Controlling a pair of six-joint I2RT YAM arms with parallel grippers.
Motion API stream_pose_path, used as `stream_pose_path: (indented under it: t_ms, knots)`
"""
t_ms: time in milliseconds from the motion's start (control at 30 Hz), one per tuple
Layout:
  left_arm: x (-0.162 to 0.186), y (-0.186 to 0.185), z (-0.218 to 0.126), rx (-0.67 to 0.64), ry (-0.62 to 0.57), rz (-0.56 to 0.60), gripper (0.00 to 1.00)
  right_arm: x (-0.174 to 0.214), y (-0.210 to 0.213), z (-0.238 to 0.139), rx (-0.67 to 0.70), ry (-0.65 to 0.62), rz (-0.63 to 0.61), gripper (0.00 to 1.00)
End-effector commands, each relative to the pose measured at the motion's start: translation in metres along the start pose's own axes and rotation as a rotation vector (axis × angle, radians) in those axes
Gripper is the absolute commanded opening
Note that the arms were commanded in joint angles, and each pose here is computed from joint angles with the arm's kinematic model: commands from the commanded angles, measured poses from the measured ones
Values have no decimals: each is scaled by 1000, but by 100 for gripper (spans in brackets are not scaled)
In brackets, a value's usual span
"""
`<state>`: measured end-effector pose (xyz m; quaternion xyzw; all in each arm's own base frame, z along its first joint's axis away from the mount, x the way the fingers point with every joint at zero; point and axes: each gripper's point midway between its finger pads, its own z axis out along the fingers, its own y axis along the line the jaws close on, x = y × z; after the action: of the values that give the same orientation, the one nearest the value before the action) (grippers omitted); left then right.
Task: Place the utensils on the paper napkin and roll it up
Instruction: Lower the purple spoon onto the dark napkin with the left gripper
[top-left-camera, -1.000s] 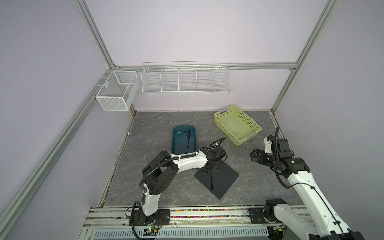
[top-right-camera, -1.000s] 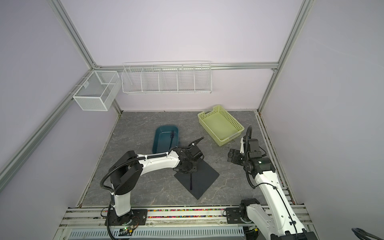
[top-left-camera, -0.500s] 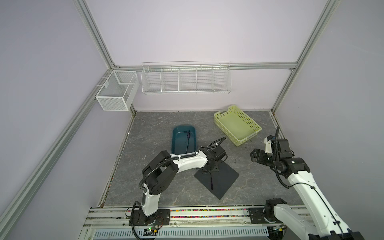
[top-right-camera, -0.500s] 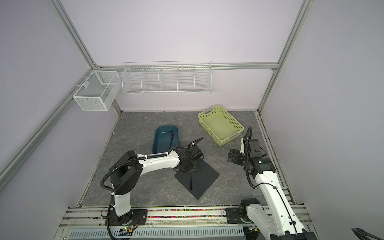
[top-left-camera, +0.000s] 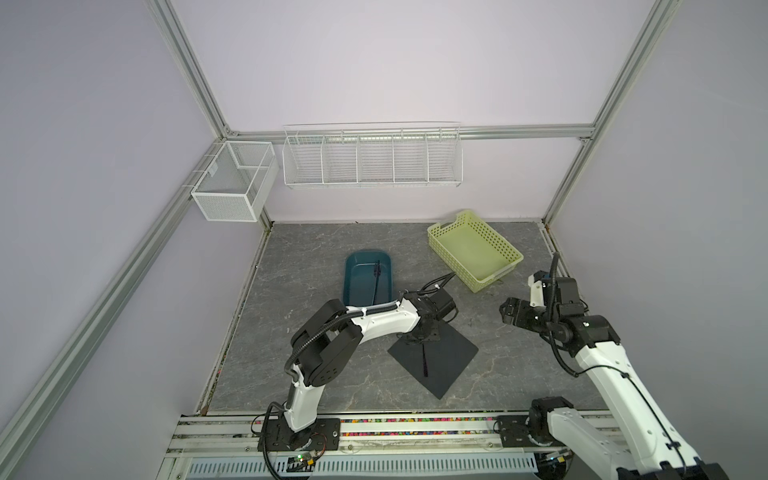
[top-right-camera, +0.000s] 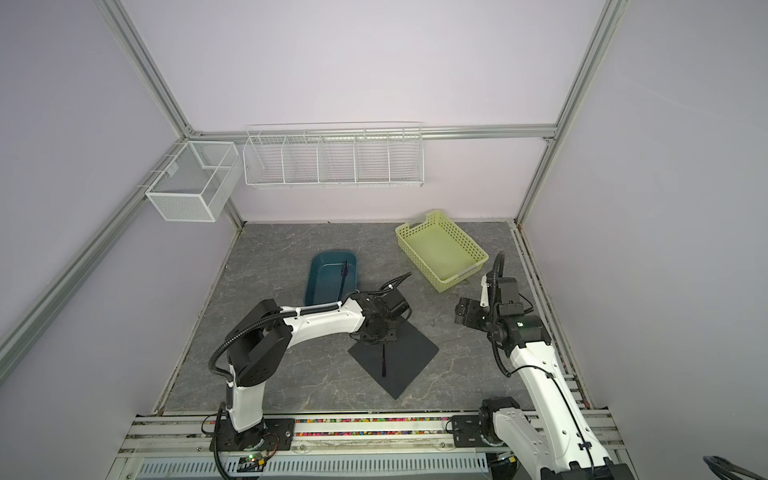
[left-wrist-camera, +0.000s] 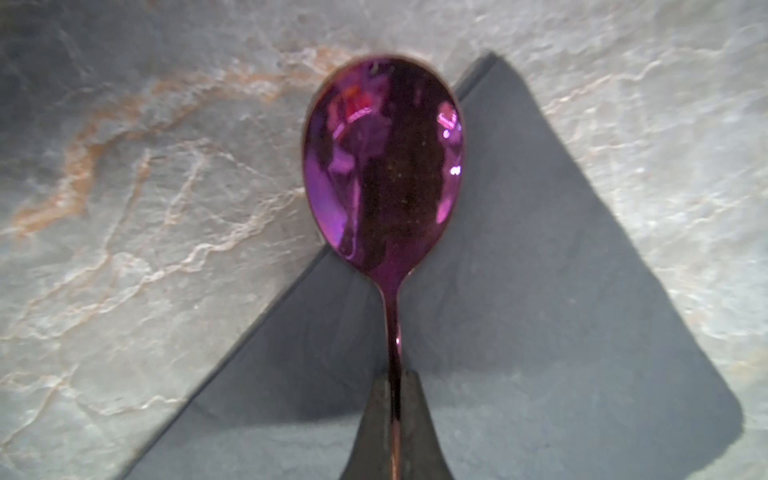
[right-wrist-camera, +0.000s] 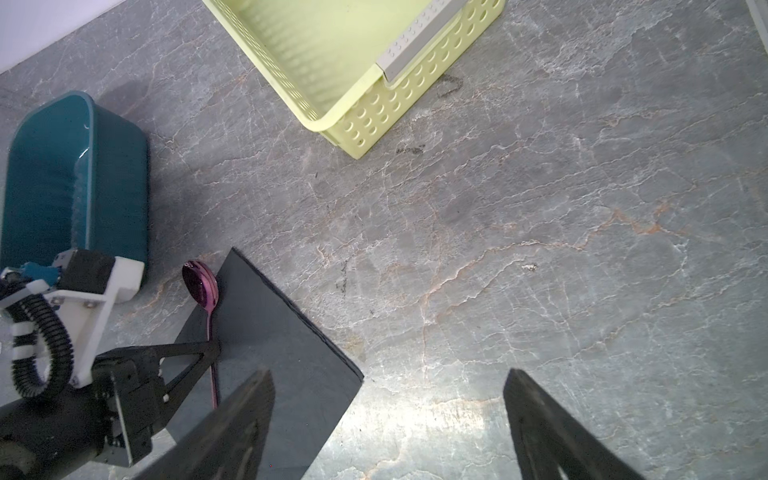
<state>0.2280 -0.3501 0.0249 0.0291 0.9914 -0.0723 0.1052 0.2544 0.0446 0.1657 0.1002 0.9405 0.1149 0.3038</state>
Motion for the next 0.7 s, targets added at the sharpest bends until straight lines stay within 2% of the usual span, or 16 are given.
stream_pose_path:
  t_ms: [0,667]
  knots:
    - [-6,3,-1,-31,-15,-1,0,1,-1,3,-9,-2,-10,90]
    - [-8,6,-5,-41,-26,-10,0,1,-1,3,-10,-2,-6,90]
